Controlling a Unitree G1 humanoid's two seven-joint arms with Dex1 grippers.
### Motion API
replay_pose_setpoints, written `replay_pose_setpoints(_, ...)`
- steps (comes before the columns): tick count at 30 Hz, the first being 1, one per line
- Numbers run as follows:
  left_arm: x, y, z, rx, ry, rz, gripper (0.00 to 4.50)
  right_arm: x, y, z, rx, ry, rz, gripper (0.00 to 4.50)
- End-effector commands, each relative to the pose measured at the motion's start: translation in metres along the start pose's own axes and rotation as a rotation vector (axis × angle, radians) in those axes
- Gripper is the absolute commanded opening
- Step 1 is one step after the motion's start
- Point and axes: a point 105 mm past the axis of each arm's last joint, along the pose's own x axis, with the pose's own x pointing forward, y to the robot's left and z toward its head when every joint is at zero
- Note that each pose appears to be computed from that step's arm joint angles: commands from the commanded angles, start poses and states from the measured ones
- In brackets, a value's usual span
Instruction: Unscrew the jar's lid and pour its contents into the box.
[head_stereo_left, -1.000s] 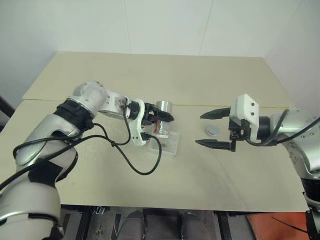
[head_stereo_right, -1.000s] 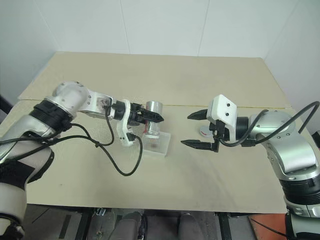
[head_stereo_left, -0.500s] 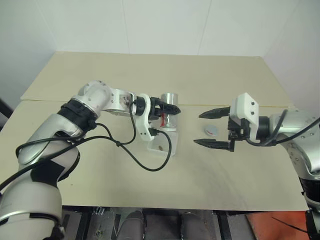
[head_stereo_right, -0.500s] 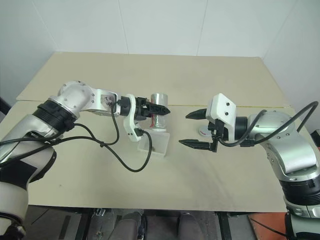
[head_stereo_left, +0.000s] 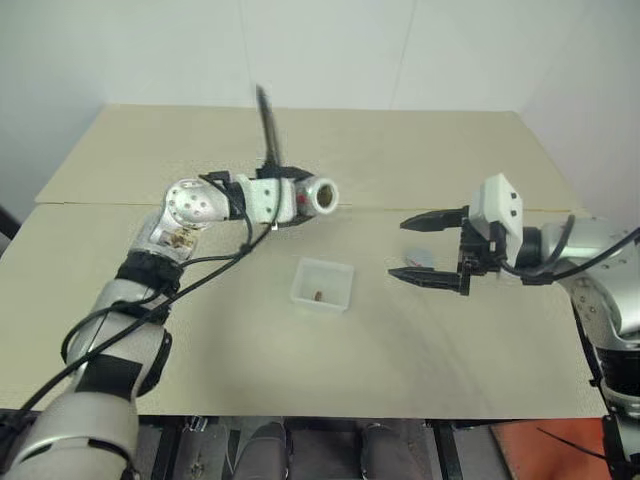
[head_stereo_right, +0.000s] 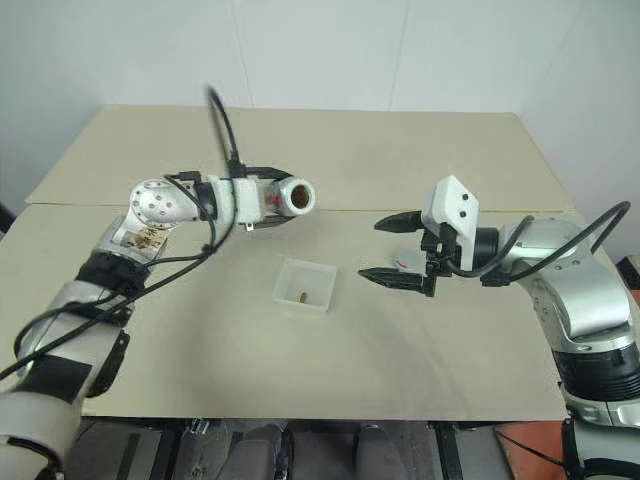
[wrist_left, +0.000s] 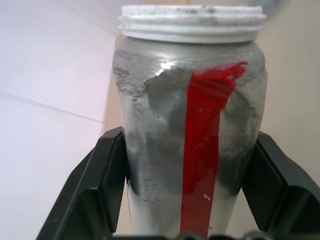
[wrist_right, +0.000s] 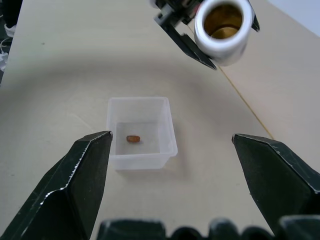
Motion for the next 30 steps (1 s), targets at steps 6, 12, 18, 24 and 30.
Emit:
replay_pose_setpoints(6,-0.029,-0.003,0.01,-0.479,-0.185,0.179,2.9,-0.008,-0.004,0.011,-0.002,-0.038,-0.005,4.48)
replay_pose_setpoints(12,-0.041,-0.033,-0.019,-0.697,-0.158,0.34,2.9,-0.009,-0.001,0.011,0.004,-0.034,-0.006,4.48)
replay_pose_setpoints(18,-0.045,-0.053,-0.045,-0.707,-0.088,0.469,2.9,-0.011,0.0,0.011,0.004,-0.028,-0.009,4.48)
replay_pose_setpoints(24,-0.044,-0.057,-0.065,-0.609,-0.011,0.633,2.9,-0.011,0.001,0.011,0.0,-0.025,-0.011,4.48)
replay_pose_setpoints(30,-0.045,-0.063,-0.079,-0.608,0.056,0.69,2.9,-0.012,0.003,0.01,-0.001,-0.02,-0.015,4.48)
